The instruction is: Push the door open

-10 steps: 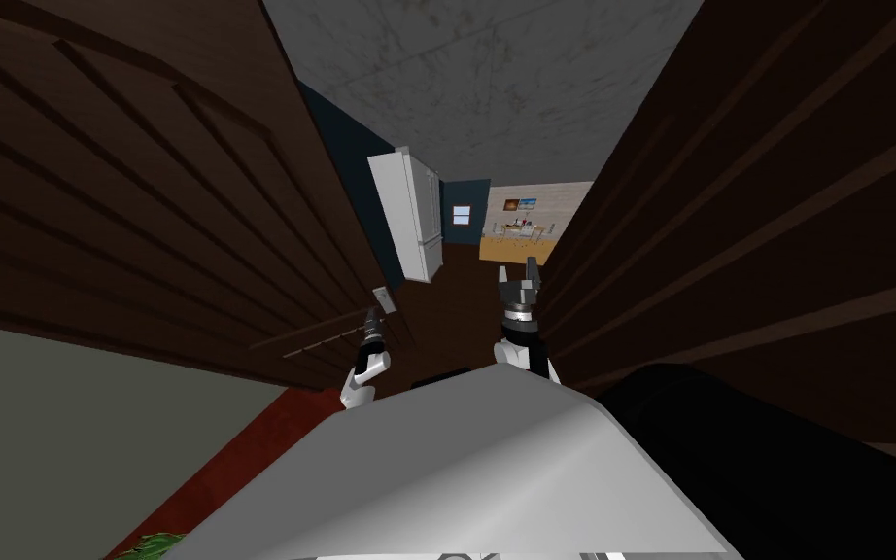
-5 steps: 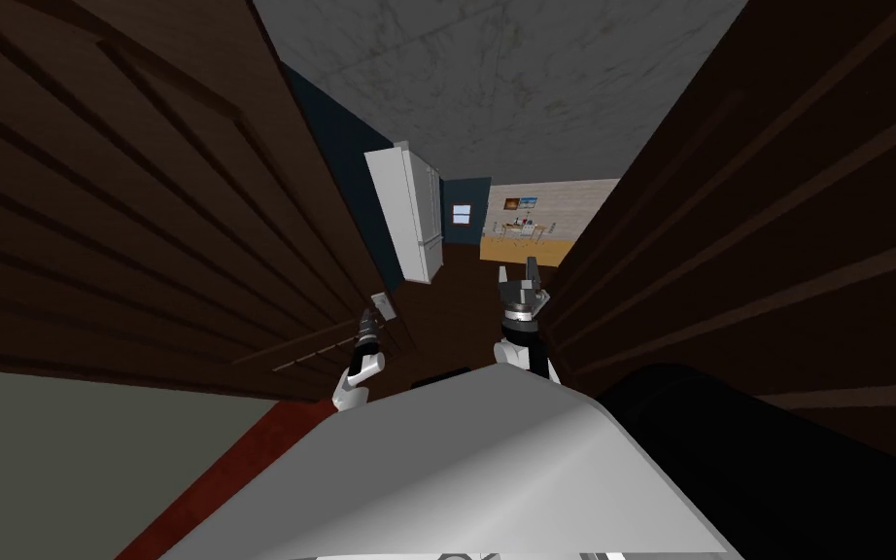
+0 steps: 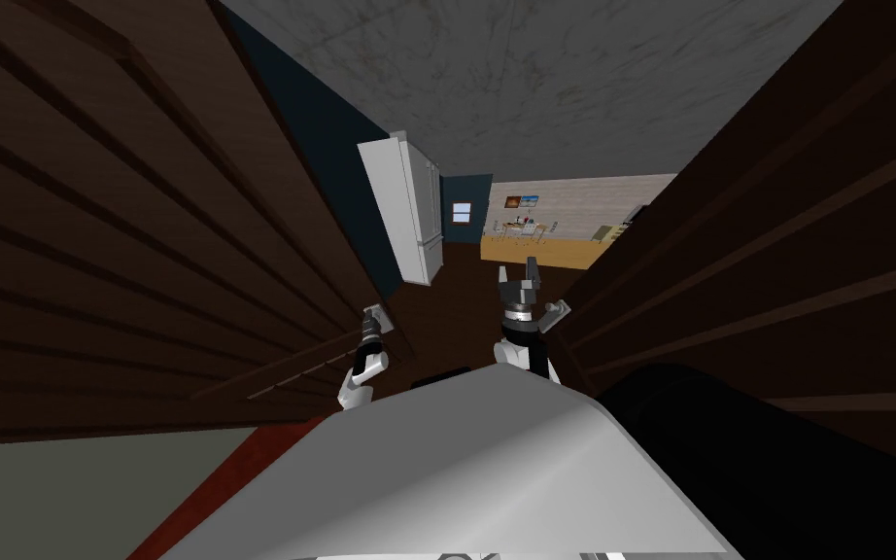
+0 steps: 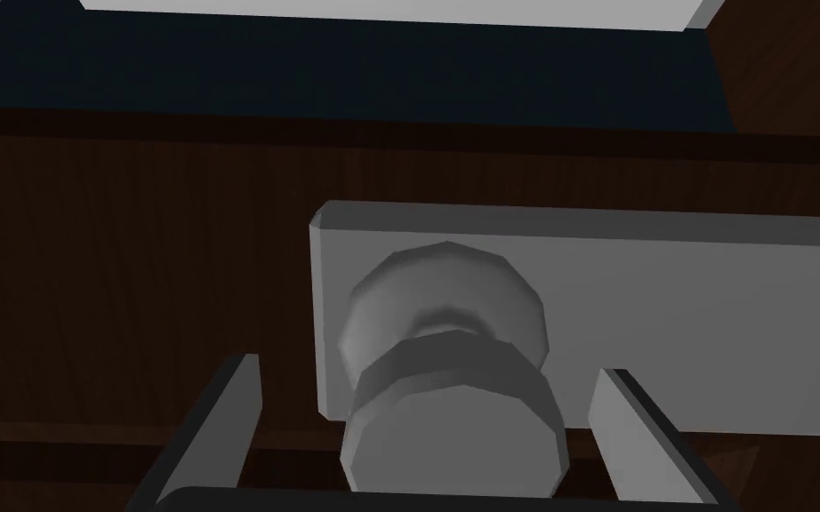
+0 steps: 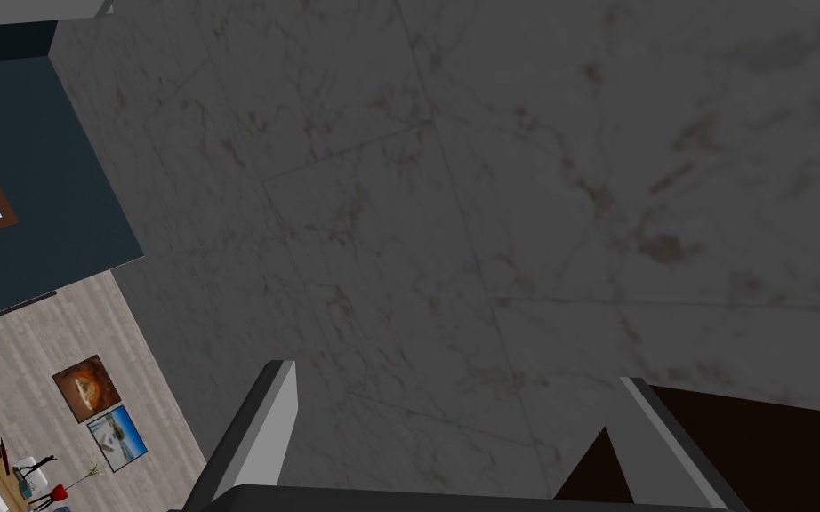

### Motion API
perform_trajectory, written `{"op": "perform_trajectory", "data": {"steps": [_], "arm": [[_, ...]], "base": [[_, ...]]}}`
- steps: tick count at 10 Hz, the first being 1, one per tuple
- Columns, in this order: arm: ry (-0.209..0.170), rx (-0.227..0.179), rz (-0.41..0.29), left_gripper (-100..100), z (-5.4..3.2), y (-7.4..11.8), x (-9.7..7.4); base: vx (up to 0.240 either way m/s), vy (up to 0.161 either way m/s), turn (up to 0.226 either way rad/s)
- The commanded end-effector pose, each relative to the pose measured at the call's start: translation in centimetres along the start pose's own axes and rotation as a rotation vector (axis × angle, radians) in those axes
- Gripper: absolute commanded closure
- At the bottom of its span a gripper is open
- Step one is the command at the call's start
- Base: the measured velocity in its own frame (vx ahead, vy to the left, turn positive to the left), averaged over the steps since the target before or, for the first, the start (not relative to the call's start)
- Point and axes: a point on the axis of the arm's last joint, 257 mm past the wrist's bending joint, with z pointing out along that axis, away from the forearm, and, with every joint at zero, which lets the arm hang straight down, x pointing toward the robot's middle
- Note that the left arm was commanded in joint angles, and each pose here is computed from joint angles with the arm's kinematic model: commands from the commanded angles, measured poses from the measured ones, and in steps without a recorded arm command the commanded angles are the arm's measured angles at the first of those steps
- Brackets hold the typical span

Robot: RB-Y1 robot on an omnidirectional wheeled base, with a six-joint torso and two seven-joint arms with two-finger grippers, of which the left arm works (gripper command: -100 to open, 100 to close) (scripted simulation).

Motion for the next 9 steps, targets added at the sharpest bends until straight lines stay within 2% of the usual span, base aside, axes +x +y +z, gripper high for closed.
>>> {"op": "perform_trajectory", "data": {"steps": [1,2,7,8,9], "arm": [[0.0,0.0,0.0,-100,0.0,0.0,0.0],[0.0,0.0,0.0,100,0.0,0.0,0.0],[0.0,0.0,0.0,100,0.0,0.0,0.0],[-0.02,-0.003,0.019,100,0.1,0.0,-1.8],[-0.03,-0.002,0.025,100,0.17,-0.1,-2.5]], "base": [[0.082,0.009,-0.005],[-0.009,-0.002,0.006],[-0.017,-0.003,-0.002],[0.123,-0.041,0.033],[0.176,-0.072,0.065]]}}
